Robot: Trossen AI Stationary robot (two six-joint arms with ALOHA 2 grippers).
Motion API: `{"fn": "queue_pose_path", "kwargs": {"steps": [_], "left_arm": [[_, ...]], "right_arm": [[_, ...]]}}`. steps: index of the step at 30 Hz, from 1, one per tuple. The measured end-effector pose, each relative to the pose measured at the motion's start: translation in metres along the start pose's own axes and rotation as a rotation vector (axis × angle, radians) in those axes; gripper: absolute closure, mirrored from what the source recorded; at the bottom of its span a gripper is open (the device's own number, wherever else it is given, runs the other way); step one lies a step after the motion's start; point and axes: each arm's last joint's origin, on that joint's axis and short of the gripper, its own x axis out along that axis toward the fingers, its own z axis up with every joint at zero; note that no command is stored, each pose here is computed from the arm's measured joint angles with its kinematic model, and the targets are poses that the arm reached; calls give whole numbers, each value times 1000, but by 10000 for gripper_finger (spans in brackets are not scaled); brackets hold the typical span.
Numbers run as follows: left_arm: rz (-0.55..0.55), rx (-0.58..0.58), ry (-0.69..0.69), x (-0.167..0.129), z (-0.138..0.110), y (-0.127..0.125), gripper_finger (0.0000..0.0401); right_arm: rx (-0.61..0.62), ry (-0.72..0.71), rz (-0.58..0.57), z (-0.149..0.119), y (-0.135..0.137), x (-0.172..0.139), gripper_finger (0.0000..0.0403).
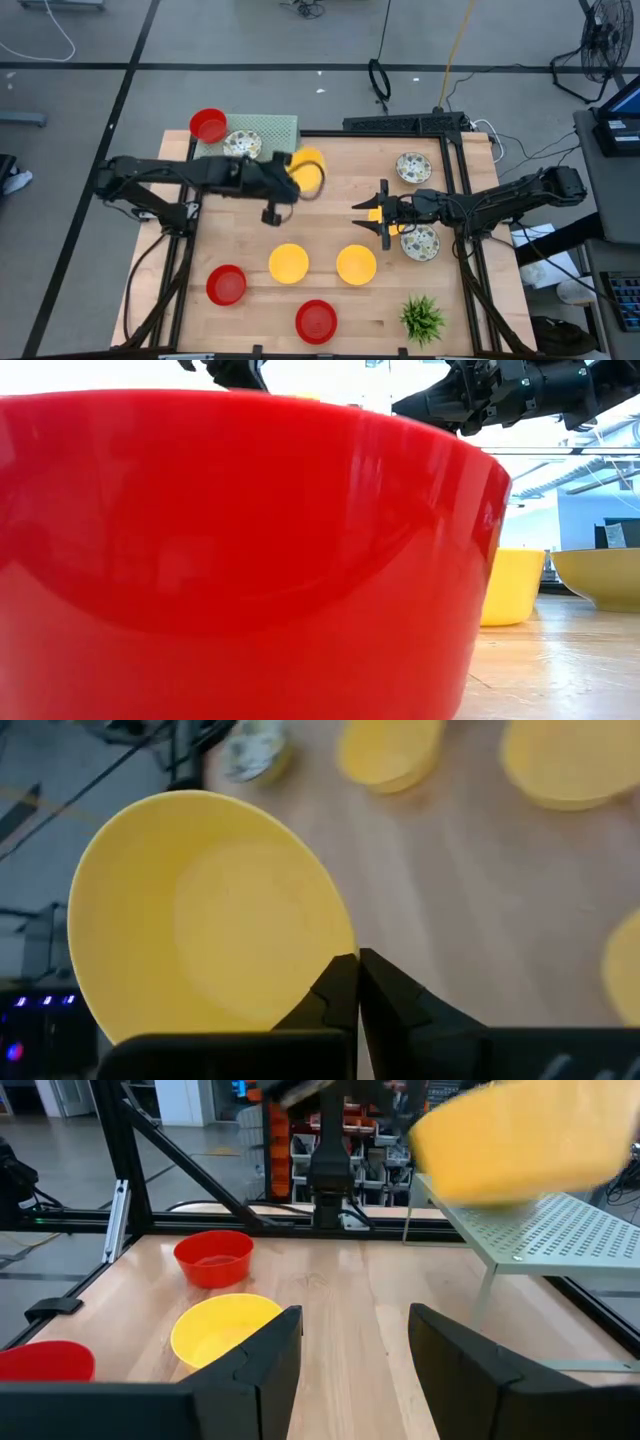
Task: Pick & Place Mini bowls
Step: Put the yellow bowl on the shelf
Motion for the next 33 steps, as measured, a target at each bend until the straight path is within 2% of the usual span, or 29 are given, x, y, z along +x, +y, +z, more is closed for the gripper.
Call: {"fn": "queue_pose_path", "kwargs": {"steps": [12, 17, 25, 33], "left_arm": [[111, -139, 149, 18, -49, 69, 394], [75, -256, 156, 26, -70, 92, 397], [52, -327, 221, 47, -91, 108, 395], [40, -349, 257, 60, -99, 112, 395]], "right_arm": [[1, 0, 0, 0, 0, 0, 232], [-4, 0, 0, 0, 0, 0, 232], [-9, -1, -1, 0, 0, 0, 232], [-10, 0, -1, 0, 0, 0, 232]]}}
